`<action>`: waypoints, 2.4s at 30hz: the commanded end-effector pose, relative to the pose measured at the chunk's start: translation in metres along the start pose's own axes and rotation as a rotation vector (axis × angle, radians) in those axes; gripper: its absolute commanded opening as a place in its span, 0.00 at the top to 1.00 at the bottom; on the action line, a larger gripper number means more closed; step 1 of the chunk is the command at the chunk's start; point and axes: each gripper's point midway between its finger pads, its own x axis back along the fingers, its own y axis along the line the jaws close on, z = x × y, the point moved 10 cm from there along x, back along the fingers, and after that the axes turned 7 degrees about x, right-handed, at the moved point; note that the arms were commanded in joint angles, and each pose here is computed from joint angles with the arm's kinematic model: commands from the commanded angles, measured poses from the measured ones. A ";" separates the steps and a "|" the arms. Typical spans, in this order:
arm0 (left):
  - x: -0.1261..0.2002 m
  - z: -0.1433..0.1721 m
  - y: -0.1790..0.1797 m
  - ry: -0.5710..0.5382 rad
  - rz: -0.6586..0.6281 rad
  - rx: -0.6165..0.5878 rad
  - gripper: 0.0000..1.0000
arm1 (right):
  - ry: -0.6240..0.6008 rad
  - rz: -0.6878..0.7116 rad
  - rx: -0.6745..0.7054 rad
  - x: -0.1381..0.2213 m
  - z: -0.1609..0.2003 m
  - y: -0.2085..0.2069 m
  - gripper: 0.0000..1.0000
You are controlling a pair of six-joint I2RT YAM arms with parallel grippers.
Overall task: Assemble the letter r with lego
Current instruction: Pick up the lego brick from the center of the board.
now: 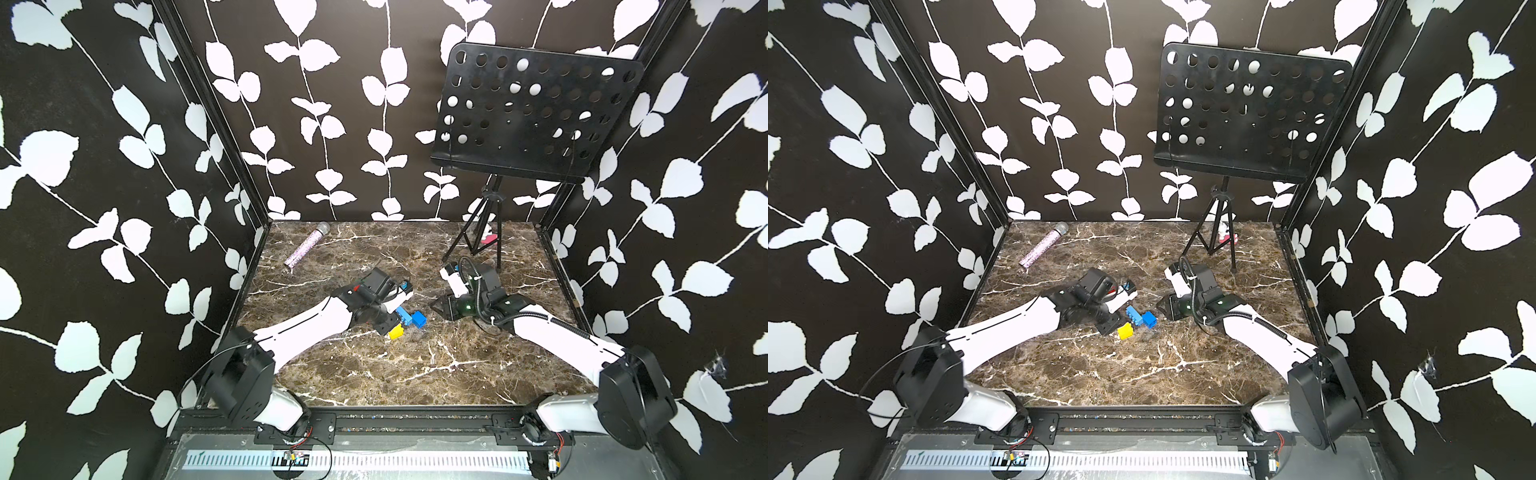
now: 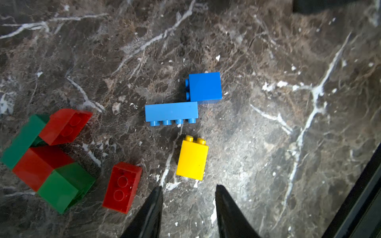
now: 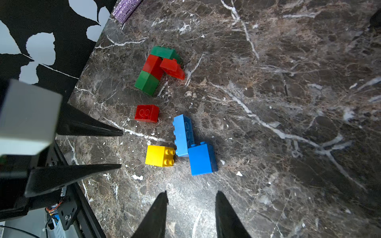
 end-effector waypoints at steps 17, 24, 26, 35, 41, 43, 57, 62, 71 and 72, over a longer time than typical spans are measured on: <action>-0.049 0.003 -0.002 0.304 0.160 -0.095 0.55 | -0.009 -0.012 -0.002 0.001 0.005 -0.005 0.61; -0.063 0.010 -0.001 0.337 0.123 -0.083 0.56 | 0.009 -0.033 -0.005 -0.005 0.004 -0.006 0.61; -0.066 0.012 -0.001 0.346 0.116 -0.081 0.56 | 0.012 -0.031 -0.008 -0.005 0.005 -0.006 0.61; -0.071 0.011 -0.002 0.275 0.092 -0.012 0.59 | 0.024 -0.026 -0.010 -0.005 0.008 -0.007 0.61; -0.061 0.009 -0.002 0.168 0.056 0.017 0.67 | 0.021 -0.016 -0.003 -0.001 0.009 -0.006 0.61; -0.053 0.008 -0.002 0.116 0.038 0.022 0.71 | 0.017 -0.022 -0.005 0.001 0.008 -0.005 0.61; 0.023 0.018 -0.011 -0.642 -0.045 -0.083 0.88 | -0.213 -0.290 -0.313 -0.007 -0.005 0.008 0.48; 0.023 0.017 -0.010 -0.638 -0.058 -0.088 0.88 | -0.239 -0.287 -0.204 -0.004 -0.025 0.025 0.40; 0.017 0.017 -0.009 -0.632 -0.064 -0.076 0.87 | -0.166 -0.313 -0.087 -0.022 -0.042 0.048 0.31; 0.017 0.016 -0.009 -0.637 -0.065 -0.074 0.87 | -0.152 -0.321 -0.079 -0.026 -0.043 0.051 0.31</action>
